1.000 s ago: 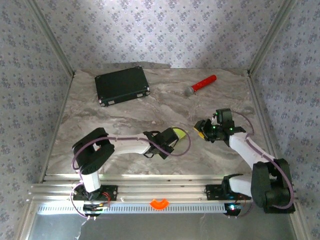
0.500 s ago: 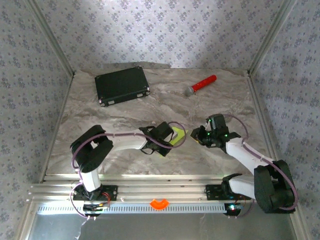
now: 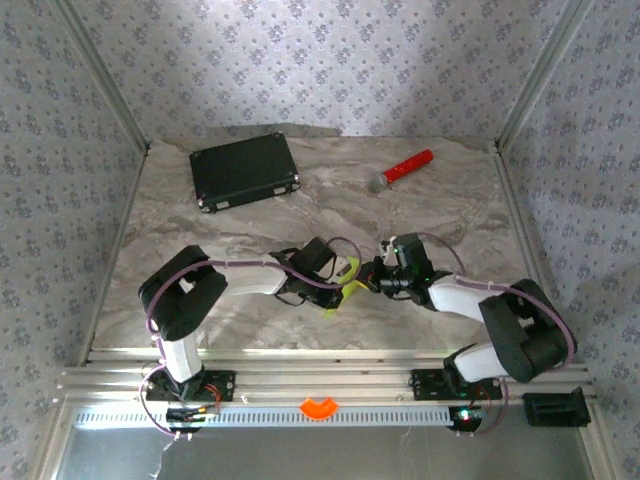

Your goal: Fold a paper plane with a square sheet of paper (pick it up from the middle)

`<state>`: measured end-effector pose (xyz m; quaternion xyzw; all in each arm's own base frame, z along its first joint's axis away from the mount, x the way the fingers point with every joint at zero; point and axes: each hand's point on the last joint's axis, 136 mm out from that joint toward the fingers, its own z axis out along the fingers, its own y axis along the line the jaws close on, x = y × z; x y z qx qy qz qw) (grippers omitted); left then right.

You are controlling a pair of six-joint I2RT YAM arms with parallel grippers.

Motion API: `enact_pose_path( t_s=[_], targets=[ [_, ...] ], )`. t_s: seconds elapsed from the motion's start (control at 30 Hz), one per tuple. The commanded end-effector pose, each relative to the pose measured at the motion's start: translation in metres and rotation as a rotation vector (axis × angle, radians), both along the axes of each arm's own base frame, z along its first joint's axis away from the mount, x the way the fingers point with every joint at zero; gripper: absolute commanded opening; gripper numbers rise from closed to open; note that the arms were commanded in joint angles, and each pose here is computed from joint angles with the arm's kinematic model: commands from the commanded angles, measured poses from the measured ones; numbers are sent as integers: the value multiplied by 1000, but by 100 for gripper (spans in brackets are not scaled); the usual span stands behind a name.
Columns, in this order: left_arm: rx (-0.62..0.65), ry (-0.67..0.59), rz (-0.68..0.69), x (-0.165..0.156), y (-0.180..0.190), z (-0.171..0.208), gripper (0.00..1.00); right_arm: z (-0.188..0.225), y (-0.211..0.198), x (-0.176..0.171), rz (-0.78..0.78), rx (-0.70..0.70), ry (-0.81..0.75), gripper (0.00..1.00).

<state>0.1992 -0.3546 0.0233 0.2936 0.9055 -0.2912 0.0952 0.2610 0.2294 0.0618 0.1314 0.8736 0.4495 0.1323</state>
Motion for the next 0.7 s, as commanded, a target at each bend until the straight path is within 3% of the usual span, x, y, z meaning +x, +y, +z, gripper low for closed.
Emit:
enact_pose_path(
  t_s=[0.0, 0.43, 0.67],
  targets=[
    [-28, 70, 12, -5, 0, -6, 7, 13, 15, 11, 2, 90, -25, 5],
    [-50, 105, 39, -5, 3, -12, 8, -15, 7, 12, -34, 45, 40, 5],
    [-79, 129, 79, -6, 6, -15, 3, -10, -2, 2, -26, 48, 17, 6]
  ],
)
